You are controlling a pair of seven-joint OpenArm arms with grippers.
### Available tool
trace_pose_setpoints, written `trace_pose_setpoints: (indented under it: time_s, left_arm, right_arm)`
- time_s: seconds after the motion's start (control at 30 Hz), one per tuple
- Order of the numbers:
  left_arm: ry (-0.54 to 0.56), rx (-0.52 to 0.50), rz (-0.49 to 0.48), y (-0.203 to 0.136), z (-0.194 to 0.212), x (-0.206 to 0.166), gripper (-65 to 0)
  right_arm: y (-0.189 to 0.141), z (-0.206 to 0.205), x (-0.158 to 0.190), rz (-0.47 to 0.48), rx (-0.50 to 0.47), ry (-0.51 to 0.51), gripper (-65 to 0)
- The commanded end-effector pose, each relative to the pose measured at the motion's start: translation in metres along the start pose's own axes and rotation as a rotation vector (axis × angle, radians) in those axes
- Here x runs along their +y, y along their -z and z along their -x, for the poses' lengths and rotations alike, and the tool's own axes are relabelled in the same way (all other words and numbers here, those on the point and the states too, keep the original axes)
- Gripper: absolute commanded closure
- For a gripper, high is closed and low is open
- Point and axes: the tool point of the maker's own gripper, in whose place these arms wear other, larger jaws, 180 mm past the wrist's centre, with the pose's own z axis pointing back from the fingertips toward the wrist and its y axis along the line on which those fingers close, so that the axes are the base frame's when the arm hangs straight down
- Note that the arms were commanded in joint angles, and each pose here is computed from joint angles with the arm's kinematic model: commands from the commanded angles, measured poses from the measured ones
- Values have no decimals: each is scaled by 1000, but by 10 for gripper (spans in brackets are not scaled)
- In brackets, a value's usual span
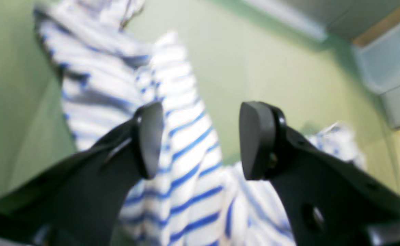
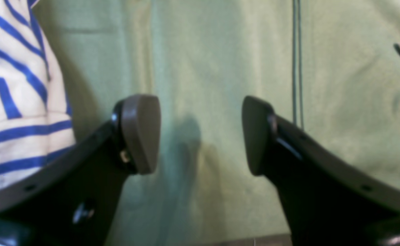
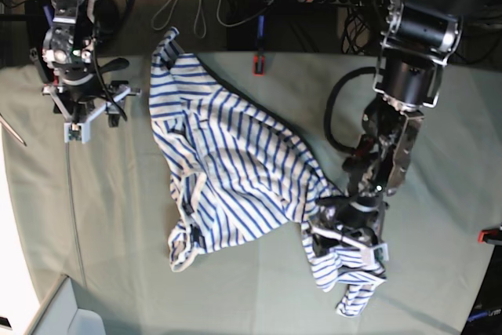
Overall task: Layout the t-shirt on the table in an organized manner, then fold the t-shirt properly
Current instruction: 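Pull the grasped fabric back with the left gripper, flattening the shirt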
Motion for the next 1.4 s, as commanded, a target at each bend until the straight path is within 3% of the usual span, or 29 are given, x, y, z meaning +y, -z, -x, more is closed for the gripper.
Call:
trace_pose_setpoints:
  time_s: [0.0,0.3,0.63,0.73,0.93,1.13,1.27,1.37]
  left_arm:
    - [4,-71,21,4,-26,-8,-343]
    - [-12,-59,-51,6,2,18,-342]
    - [-16,-38,-57,3,14,22,-334]
    - [-16,-37,-55,3,15,22,-249]
    - [-16,-38,-55,3,15,21,0]
    - [-22,-49,-39,-11,22,20,0]
    - [-47,-119,-26,-47,14,29,0]
    - [-100,-178,-82,-84,10,57,0]
  right_arm:
    - [-1,-14,-2,-2,-44,-9,-388]
    - [-1,-13,-2,-2,-43,-8,-388]
    - [-1,-12,-2,-2,-41,-8,-388]
    - [-1,-12,-2,-2,-41,-8,-388]
    - [-1,-12,-2,-2,-41,-8,-388]
    - [-1,-12,-2,-2,-41,-8,-388]
    - [1,-18,-2,-2,-52,-7,-388]
    - [2,-17,-2,-3,-49,-4,-388]
